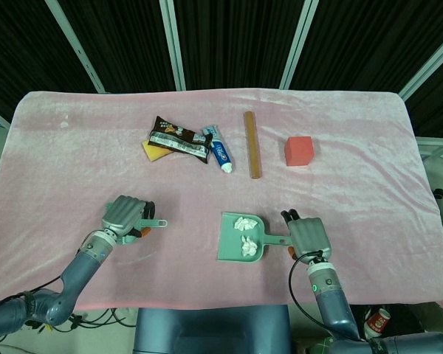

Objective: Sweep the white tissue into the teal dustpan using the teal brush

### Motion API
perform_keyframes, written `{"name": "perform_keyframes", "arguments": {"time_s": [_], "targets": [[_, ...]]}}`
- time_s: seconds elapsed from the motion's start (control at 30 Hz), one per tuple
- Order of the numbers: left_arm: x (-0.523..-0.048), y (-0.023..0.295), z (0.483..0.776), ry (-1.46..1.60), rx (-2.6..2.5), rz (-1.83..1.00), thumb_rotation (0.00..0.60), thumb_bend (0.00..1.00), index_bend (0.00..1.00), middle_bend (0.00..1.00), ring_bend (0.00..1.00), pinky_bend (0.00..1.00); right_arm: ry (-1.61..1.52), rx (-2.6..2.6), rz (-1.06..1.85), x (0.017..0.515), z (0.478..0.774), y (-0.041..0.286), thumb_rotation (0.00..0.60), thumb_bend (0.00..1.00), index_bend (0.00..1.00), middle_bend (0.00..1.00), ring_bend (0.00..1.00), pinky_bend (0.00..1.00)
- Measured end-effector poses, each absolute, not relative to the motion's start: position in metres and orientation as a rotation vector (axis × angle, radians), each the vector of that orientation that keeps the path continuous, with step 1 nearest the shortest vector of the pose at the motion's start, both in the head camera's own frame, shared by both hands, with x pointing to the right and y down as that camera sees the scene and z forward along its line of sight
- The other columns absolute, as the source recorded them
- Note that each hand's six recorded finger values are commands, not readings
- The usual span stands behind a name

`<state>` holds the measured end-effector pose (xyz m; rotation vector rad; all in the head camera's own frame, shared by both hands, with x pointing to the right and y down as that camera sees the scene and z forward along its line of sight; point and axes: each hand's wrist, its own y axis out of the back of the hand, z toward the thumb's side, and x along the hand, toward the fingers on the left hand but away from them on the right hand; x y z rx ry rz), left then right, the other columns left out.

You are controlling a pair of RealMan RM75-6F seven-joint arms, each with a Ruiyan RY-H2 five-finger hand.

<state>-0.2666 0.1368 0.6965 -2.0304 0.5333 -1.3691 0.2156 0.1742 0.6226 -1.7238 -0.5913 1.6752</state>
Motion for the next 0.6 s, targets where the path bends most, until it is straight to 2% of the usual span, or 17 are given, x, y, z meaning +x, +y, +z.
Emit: {"name": "perform_keyframes", "arguments": {"time_s": [0.17,0.37,0.53,0.6], "targets": [[-0.2751,0.1454,0.7015,0.501,-2.018,-1.406,0.600,0.34,0.53,0.60,0.90,1.00,-0.588,-1.737,1.674,0.2142,0.6240,0.1761,0.600,0.20,0.20,0.19,0.70,0.80],[-0.2769,0.1449,0.6998,0.519,-1.997,-1.399,0.600,0.15,0.45,0.52,0.90,1.00,-0.590,-1.739,1.668,0.2136,0.6229,0.1760,0.600,0.20,0.20,0.19,0.70,0.80],[-0.2779,0.1434,0.6969,0.536,-1.989,-1.397,0.600,0.10,0.30,0.49,0.90,1.00,-0.595,-1.739,1.663,0.2149,0.6209,0.1757,0.600,0.19,0.20,0.19,0.70,0.80],[-0.2781,0.1432,0.6955,0.545,-1.989,-1.397,0.600,0.10,0.27,0.49,0.89,1.00,-0.594,-1.739,1.663,0.2160,0.6200,0.1762,0.600,0.19,0.20,0.19,0.70,0.80]]}}
